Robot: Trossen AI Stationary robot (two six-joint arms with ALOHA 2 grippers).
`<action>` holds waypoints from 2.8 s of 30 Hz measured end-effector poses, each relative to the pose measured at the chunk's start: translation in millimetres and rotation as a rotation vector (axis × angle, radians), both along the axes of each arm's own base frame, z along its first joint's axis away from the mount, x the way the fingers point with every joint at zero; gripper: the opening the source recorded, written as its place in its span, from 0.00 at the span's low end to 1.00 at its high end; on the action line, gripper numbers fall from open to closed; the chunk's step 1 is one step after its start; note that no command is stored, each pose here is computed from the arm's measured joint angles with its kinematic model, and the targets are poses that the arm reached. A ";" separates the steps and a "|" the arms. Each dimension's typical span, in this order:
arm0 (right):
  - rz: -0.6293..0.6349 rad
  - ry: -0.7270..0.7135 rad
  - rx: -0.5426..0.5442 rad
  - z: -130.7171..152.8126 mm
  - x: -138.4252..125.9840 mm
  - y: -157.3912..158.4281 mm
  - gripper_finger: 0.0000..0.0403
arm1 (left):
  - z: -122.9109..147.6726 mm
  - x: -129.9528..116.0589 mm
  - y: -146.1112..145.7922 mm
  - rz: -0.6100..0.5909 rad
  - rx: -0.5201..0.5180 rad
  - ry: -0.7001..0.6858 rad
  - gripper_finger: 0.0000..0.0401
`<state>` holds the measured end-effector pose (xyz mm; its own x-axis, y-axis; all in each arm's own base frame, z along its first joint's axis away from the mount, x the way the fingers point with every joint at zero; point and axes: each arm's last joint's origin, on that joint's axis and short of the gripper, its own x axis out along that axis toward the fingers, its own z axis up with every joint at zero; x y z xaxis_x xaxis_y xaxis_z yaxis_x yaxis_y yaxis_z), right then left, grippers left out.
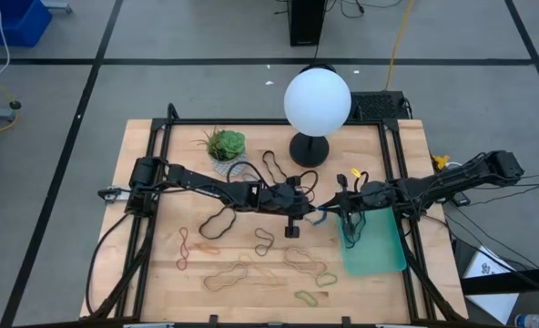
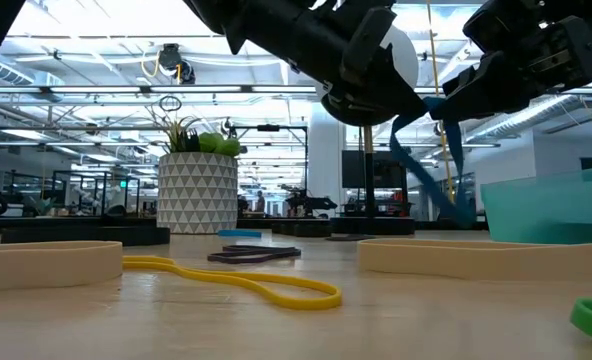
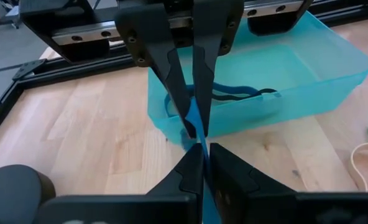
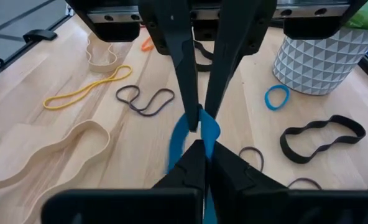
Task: Pick and place rubber bands into bin
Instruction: Put the blue rubber band into the bin
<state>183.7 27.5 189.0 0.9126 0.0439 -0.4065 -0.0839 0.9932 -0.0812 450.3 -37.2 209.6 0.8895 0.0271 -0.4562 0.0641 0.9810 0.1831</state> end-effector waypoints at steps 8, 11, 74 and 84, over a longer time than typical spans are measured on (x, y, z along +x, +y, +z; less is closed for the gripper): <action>-0.041 -0.009 -0.023 1.2 -0.7 -1.4 0.00 | -0.2 -0.1 0.4 0.021 -0.037 0.001 0.09; -0.046 -0.033 -0.021 5.2 -2.8 -2.0 0.00 | -1.0 -0.5 0.5 0.024 -0.039 0.011 0.12; -0.429 0.889 0.440 -33.5 -65.2 19.9 0.05 | -21.5 -15.1 9.6 0.109 0.059 0.270 0.53; -0.453 0.846 0.395 -33.4 -64.1 18.3 0.24 | -21.6 -15.1 9.3 0.106 0.057 0.270 0.53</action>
<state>119.6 45.9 155.6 0.2996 0.0371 -0.9533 0.4264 0.8887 0.1686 435.2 -27.8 188.1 0.7269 0.1457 -0.6711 0.0155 0.9735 0.2282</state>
